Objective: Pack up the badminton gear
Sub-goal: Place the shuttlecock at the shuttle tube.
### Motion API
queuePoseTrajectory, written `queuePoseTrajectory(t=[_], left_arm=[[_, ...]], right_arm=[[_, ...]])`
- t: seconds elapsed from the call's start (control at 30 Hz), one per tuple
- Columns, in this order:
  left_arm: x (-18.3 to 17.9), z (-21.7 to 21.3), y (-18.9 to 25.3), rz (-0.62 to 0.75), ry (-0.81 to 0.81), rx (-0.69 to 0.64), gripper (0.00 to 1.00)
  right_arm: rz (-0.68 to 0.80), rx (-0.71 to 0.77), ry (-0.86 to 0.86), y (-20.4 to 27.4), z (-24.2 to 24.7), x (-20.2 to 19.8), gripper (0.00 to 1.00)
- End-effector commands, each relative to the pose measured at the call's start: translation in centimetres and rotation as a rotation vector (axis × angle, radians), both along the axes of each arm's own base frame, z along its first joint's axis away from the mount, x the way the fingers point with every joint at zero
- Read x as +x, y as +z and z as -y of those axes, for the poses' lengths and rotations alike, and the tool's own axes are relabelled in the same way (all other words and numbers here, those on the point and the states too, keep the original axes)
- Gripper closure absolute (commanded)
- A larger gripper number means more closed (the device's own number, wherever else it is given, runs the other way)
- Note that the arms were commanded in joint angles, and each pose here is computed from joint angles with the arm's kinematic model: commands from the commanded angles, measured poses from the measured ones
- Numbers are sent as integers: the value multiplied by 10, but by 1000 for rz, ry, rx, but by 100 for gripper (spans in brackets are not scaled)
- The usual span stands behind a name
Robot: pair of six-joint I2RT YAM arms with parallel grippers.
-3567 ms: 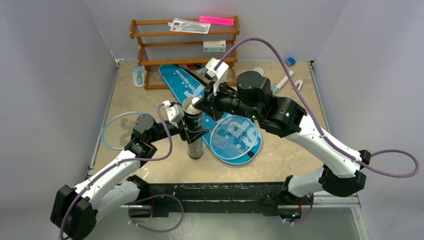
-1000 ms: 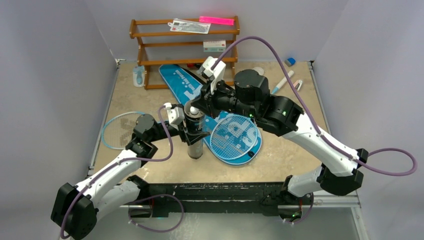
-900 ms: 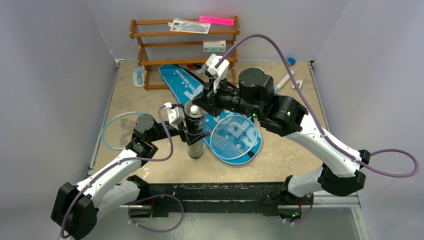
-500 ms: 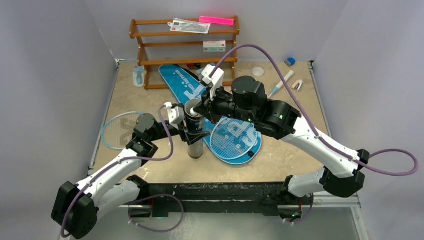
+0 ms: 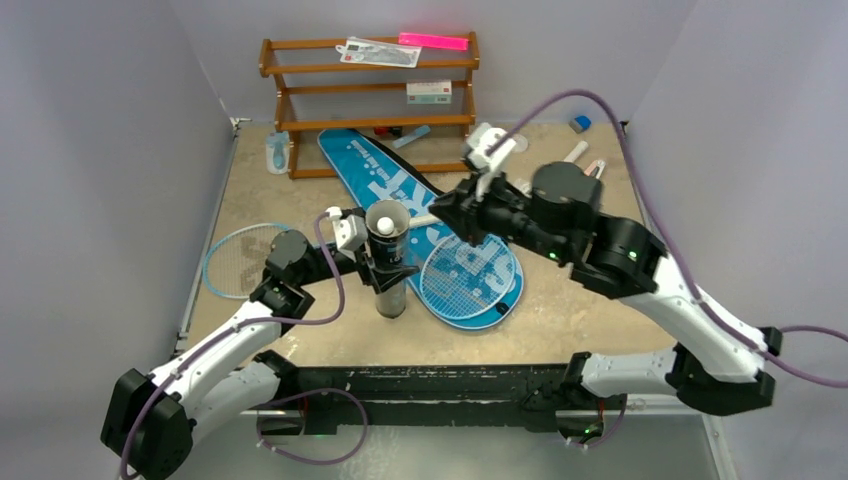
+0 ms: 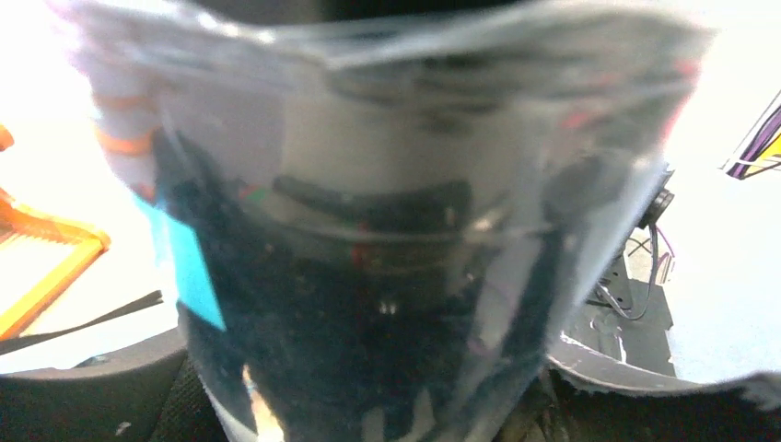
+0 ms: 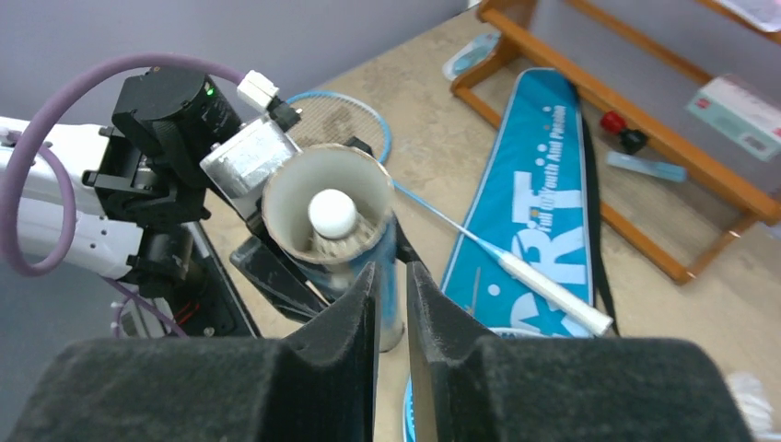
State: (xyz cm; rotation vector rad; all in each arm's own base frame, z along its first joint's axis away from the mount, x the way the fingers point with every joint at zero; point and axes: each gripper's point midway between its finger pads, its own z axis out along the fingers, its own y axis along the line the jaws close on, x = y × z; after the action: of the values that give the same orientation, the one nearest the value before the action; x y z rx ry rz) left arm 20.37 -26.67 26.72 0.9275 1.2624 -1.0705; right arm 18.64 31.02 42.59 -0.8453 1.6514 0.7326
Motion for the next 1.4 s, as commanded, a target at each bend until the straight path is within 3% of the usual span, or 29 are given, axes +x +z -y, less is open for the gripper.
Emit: queuePoseTrajectory(t=[0.0, 0.27, 0.67, 0.97, 1.37], left_arm=[[-1, -5, -7, -45, 40, -1, 23], [4, -19, -2, -48, 140, 13, 0], [-5, -37, -19, -95, 219, 10, 0], [-10, -39, -49, -174, 223, 0, 0], [1, -33, -60, -103, 220, 6, 0]], right_arm=[[55, 35, -108, 6, 31, 5, 81], [25, -12, -152, -27, 45, 5, 81], [-42, -95, -326, -72, 62, 24, 80], [-43, -62, -319, -79, 65, 21, 80], [-57, -98, -336, -95, 71, 21, 79]])
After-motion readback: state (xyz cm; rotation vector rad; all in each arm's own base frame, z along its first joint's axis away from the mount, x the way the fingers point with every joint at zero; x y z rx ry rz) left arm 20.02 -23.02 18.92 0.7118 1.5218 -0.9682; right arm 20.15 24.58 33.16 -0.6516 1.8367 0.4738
